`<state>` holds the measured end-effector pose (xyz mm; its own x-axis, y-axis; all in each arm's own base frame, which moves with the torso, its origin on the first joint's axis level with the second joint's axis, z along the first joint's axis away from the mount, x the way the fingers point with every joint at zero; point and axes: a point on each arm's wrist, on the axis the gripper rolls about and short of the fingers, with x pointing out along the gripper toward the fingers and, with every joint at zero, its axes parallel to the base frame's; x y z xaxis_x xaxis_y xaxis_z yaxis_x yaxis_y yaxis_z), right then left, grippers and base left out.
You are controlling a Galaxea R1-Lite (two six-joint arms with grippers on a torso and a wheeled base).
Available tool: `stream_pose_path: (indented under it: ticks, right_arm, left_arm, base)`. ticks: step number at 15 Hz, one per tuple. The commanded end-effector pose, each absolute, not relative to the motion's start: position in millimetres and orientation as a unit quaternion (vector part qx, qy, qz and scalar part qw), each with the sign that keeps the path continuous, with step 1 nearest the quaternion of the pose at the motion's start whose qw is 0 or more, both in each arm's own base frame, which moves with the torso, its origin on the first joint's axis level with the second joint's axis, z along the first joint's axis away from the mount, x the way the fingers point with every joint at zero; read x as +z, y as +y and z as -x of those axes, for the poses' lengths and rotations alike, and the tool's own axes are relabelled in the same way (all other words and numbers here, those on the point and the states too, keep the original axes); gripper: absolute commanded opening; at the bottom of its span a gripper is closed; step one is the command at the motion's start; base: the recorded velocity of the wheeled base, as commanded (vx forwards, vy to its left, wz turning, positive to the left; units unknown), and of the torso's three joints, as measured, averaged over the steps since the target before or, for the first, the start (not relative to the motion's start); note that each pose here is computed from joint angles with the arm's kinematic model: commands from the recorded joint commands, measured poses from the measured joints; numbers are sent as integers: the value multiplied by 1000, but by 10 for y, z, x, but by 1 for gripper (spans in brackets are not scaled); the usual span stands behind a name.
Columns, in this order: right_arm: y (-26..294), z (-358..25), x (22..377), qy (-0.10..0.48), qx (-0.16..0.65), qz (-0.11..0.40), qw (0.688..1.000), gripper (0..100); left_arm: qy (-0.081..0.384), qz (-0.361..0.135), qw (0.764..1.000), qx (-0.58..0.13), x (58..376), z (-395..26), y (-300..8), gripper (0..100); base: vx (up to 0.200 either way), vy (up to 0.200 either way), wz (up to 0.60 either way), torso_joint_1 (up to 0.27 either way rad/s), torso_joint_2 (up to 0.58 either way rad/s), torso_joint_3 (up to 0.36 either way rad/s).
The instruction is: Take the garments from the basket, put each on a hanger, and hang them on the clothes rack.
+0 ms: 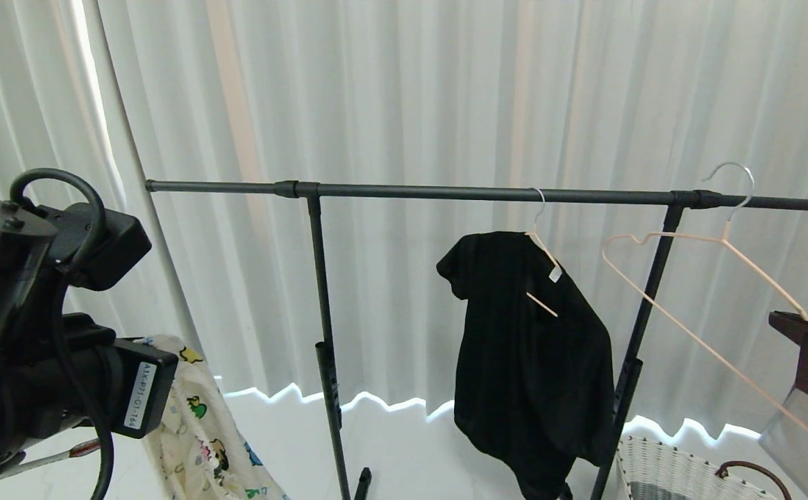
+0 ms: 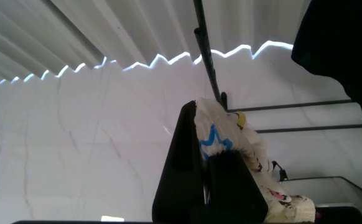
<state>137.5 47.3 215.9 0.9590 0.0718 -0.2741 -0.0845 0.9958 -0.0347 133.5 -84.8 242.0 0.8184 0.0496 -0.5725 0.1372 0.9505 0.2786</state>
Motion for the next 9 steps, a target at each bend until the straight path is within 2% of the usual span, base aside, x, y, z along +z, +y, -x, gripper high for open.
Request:
stream_pose_path:
  ticks: [1,3,7,9]
  right_arm:
    - [477,-1379,2168,136,44,22,989,0]
    - [477,-1363,2180,133,57,19,989,0]
    - [550,-1214,2262,108,183,6,977,0]
    - [629,-1166,2225,115,224,8,968,0]
  left_arm:
    - [301,-156,940,-23,2417,-1339,-850,0]
    - [303,-157,940,-23,2407,-1355,-863,0]
    - [295,-162,940,-51,2411,-1376,-999,0]
    - [296,-164,939,-58,2429,-1458,-1112,0]
  base:
    - [-200,0,0,-2,-2,12]
    - [-200,0,0,7,0,2]
    - [0,0,0,0,0,0]
    - [0,0,0,0,0,0]
